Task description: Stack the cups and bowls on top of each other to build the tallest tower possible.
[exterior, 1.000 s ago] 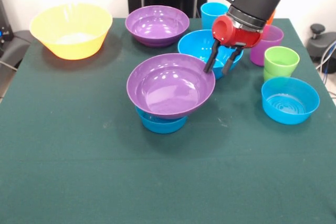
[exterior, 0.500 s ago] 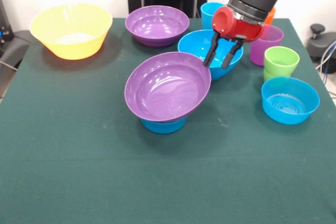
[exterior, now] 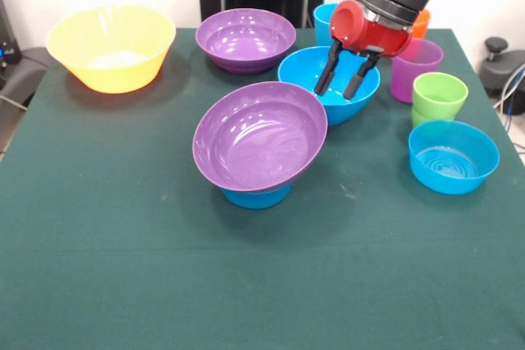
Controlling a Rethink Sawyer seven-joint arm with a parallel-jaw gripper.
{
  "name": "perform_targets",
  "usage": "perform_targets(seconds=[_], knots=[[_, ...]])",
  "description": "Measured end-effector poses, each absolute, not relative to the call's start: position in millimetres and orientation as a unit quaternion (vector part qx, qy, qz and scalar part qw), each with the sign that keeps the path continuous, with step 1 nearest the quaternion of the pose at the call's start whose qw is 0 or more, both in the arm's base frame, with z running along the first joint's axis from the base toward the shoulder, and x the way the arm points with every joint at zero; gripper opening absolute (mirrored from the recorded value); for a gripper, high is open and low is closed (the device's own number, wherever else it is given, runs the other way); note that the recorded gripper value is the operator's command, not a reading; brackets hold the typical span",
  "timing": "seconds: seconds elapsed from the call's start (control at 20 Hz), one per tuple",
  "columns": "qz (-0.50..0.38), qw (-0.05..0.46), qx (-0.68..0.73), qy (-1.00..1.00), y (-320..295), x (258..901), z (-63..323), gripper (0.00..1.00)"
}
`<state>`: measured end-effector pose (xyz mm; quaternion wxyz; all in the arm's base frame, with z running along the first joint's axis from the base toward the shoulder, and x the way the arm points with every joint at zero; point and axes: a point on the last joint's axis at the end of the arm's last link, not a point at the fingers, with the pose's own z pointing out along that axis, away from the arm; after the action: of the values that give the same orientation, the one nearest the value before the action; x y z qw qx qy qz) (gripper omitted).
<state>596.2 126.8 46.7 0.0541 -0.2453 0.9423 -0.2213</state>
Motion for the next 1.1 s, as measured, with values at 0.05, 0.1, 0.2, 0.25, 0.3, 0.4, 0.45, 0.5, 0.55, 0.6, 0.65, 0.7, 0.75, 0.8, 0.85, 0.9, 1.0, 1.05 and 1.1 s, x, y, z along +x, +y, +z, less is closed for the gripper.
perform_targets(seconds=[0.05, 0.1, 0.2, 0.25, 0.3, 0.4, 0.45, 0.5, 0.55, 0.6, 0.65, 0.7, 0.75, 0.8, 0.85, 0.9, 1.0, 1.05, 1.1], knots=[[-0.222, 0.052, -0.245, 0.942, 126.5, 595.8, 47.1, 1.0], [-0.222, 0.052, -0.245, 0.942, 126.5, 595.6, 47.0, 1.0], [-0.222, 0.051, -0.245, 0.942, 126.4, 595.5, 46.8, 1.0], [-0.222, 0.051, -0.245, 0.942, 126.4, 595.3, 46.4, 1.0], [-0.222, 0.051, -0.245, 0.942, 126.3, 595.2, 46.2, 1.0], [-0.222, 0.05, -0.245, 0.943, 126.1, 594.8, 45.4, 1.0], [-0.222, 0.05, -0.245, 0.943, 126.0, 594.8, 45.2, 1.0], [-0.222, 0.049, -0.245, 0.943, 126.0, 594.6, 45.0, 1.0], [-0.222, 0.049, -0.245, 0.942, 126.0, 594.4, 44.8, 1.0], [-0.222, 0.049, -0.245, 0.942, 125.9, 594.4, 44.6, 1.0], [-0.222, 0.049, -0.245, 0.942, 125.8, 594.1, 44.1, 1.0], [-0.222, 0.048, -0.245, 0.943, 125.7, 594.1, 43.9, 1.0], [-0.222, 0.048, -0.245, 0.943, 125.5, 594.1, 43.7, 1.0], [-0.222, 0.048, -0.245, 0.943, 125.2, 594.0, 43.5, 1.0], [-0.222, 0.048, -0.245, 0.943, 125.2, 593.8, 43.0, 1.0], [-0.222, 0.047, -0.245, 0.943, 125.1, 593.6, 42.7, 1.0], [-0.222, 0.047, -0.245, 0.943, 124.7, 593.3, 42.1, 1.0], [-0.222, 0.046, -0.245, 0.943, 124.4, 593.3, 41.8, 1.0], [-0.222, 0.046, -0.245, 0.943, 124.3, 593.0, 41.2, 1.0]])
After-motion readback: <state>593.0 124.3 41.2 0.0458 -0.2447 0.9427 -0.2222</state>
